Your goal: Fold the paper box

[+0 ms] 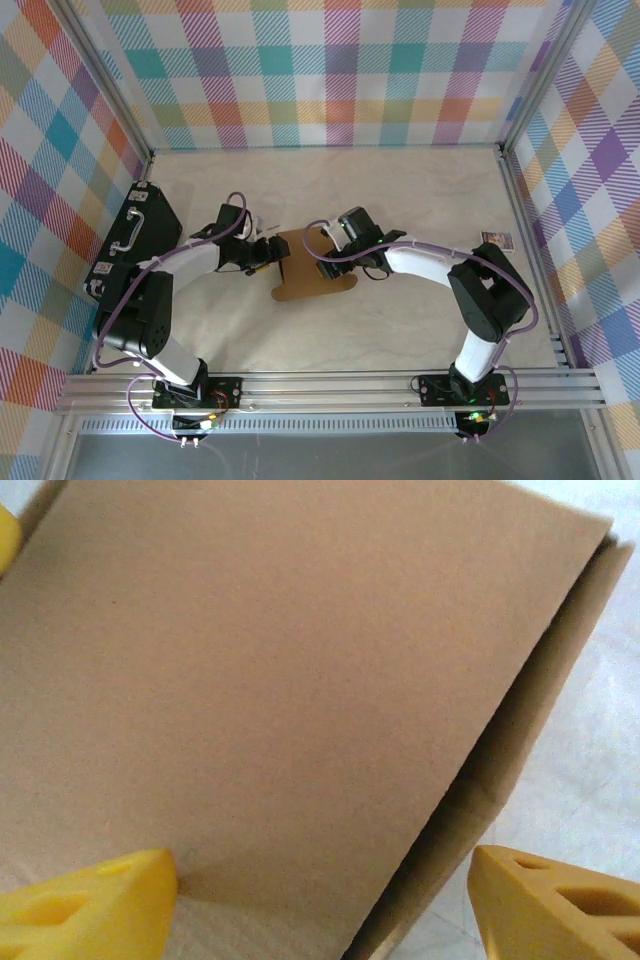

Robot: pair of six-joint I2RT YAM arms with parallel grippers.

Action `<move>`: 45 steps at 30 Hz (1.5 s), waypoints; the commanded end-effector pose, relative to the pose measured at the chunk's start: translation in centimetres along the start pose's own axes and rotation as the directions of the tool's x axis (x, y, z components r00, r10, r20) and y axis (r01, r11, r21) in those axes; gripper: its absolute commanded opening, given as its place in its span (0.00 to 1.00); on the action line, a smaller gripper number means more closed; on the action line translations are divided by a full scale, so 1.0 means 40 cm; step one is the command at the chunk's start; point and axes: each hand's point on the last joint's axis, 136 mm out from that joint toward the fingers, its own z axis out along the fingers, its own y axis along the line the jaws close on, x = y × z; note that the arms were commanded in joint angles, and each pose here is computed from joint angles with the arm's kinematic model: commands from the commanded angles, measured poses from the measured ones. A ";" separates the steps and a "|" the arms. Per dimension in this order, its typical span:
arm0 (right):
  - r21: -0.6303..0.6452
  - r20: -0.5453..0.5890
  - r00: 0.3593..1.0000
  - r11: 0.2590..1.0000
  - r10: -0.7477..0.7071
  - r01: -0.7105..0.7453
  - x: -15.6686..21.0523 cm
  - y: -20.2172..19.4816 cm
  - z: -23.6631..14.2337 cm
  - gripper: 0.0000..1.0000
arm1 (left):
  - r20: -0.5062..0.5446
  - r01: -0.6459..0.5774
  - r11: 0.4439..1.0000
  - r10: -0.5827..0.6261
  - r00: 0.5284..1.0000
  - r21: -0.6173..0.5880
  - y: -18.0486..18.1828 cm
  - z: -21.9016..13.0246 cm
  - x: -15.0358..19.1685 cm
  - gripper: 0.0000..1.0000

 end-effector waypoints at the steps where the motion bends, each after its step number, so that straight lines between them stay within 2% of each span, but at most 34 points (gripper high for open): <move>1: 0.013 -0.076 0.995 0.998 0.058 -0.057 0.029 -0.003 0.013 0.76 | -0.036 -0.016 1.000 0.016 0.999 0.007 -0.002 0.005 0.032 0.78; 7: -0.013 -0.082 0.992 0.995 0.095 -0.096 0.030 0.008 0.018 0.76 | -0.051 -0.026 0.999 0.023 0.998 -0.048 0.027 0.019 0.041 0.76; 11: -0.026 -0.077 0.992 0.995 0.097 -0.099 0.022 0.014 0.021 0.76 | -0.098 -0.015 1.000 0.014 0.995 -0.006 0.013 0.044 0.069 0.74; 14: -0.023 -0.065 0.994 0.996 0.088 -0.090 0.011 0.014 0.011 0.76 | -0.119 -0.033 0.994 0.020 0.993 -0.108 0.059 0.050 0.084 0.71; 17: 0.004 -0.051 0.995 0.996 0.085 -0.085 0.003 0.005 -0.006 0.77 | -0.134 -0.037 0.986 0.015 0.991 -0.163 0.093 0.058 0.094 0.65; 28: 0.102 -0.033 0.991 0.987 0.128 -0.124 0.002 -0.023 -0.111 0.82 | -0.124 -0.039 0.982 0.017 0.992 -0.183 0.098 0.053 0.090 0.62; 31: 0.100 -0.057 0.978 0.976 0.198 -0.192 0.021 -0.014 -0.139 0.80 | -0.125 -0.044 0.981 0.020 0.992 -0.190 0.099 0.050 0.090 0.62; 34: 0.100 -0.134 0.940 0.948 0.313 -0.301 0.062 0.003 -0.156 0.72 | -0.122 -0.046 0.980 0.022 0.992 -0.193 0.099 0.047 0.089 0.62; 37: 0.046 -0.178 0.903 0.920 0.390 -0.389 0.101 0.047 -0.160 0.65 | -0.120 -0.048 0.981 0.025 0.992 -0.190 0.094 0.046 0.085 0.62; 40: -0.019 -0.222 0.882 0.903 0.415 -0.430 0.124 0.094 -0.158 0.66 | -0.123 -0.050 0.981 0.027 0.992 -0.189 0.093 0.046 0.084 0.62; 45: -0.045 -0.236 0.881 0.901 0.411 -0.432 0.123 0.116 -0.134 0.69 | -0.125 -0.053 0.981 0.029 0.992 -0.187 0.092 0.047 0.083 0.62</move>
